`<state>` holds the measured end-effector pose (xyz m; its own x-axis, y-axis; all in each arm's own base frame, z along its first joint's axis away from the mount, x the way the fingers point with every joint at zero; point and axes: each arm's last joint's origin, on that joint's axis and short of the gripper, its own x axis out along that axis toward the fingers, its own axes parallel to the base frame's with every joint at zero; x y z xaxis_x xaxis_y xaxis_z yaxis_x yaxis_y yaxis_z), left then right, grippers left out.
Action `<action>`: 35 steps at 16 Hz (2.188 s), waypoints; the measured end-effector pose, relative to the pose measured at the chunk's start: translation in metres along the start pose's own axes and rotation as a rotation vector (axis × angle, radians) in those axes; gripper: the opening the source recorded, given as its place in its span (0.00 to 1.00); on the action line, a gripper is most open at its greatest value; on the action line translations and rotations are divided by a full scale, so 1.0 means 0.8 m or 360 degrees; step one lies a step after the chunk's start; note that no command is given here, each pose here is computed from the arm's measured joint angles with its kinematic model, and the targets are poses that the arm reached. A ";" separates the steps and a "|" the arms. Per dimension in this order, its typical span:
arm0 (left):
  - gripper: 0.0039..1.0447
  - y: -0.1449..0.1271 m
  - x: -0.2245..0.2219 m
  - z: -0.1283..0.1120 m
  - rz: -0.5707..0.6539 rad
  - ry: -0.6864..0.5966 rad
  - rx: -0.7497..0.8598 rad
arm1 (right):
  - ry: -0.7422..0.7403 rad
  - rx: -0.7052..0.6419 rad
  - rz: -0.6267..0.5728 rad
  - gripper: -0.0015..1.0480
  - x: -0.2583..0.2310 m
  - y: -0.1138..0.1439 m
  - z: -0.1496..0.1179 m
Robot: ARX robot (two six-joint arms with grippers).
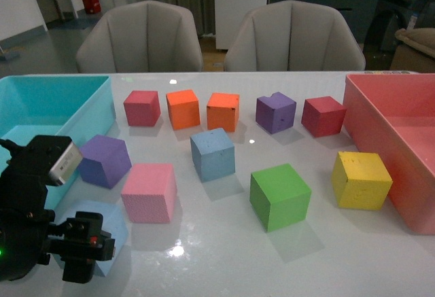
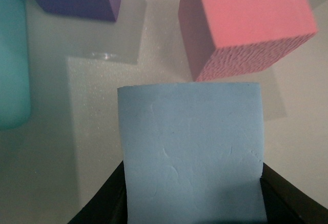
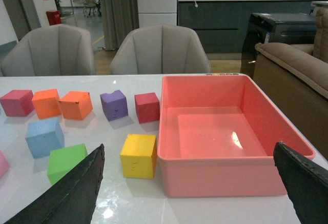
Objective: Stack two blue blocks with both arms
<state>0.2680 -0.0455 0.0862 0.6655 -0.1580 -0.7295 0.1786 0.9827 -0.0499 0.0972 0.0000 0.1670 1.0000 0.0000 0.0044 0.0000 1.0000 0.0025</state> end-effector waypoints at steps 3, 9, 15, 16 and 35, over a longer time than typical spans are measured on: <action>0.41 -0.017 -0.039 0.031 -0.0059 -0.0115 0.0053 | 0.0000 0.0000 0.0000 0.94 0.000 0.000 0.000; 0.38 -0.112 -0.033 0.141 -0.0159 -0.0245 0.0272 | 0.0000 0.0000 0.0000 0.94 0.000 0.000 0.000; 0.38 -0.141 -0.011 0.166 -0.0175 -0.0222 0.0306 | 0.0000 0.0000 0.0000 0.94 0.000 0.000 0.000; 0.38 -0.142 -0.009 0.168 -0.0173 -0.0218 0.0307 | 0.0000 0.0000 0.0000 0.94 0.000 0.000 0.000; 0.80 -0.147 0.108 0.214 -0.0064 -0.0020 0.0070 | 0.0000 0.0000 0.0000 0.94 0.000 0.000 0.000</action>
<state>0.4289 -0.1910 0.1455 0.6658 -0.1989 -0.7191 0.2372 0.9702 -0.0488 0.0972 0.0000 0.1670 1.0000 0.0000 0.0044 0.0000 1.0000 0.0025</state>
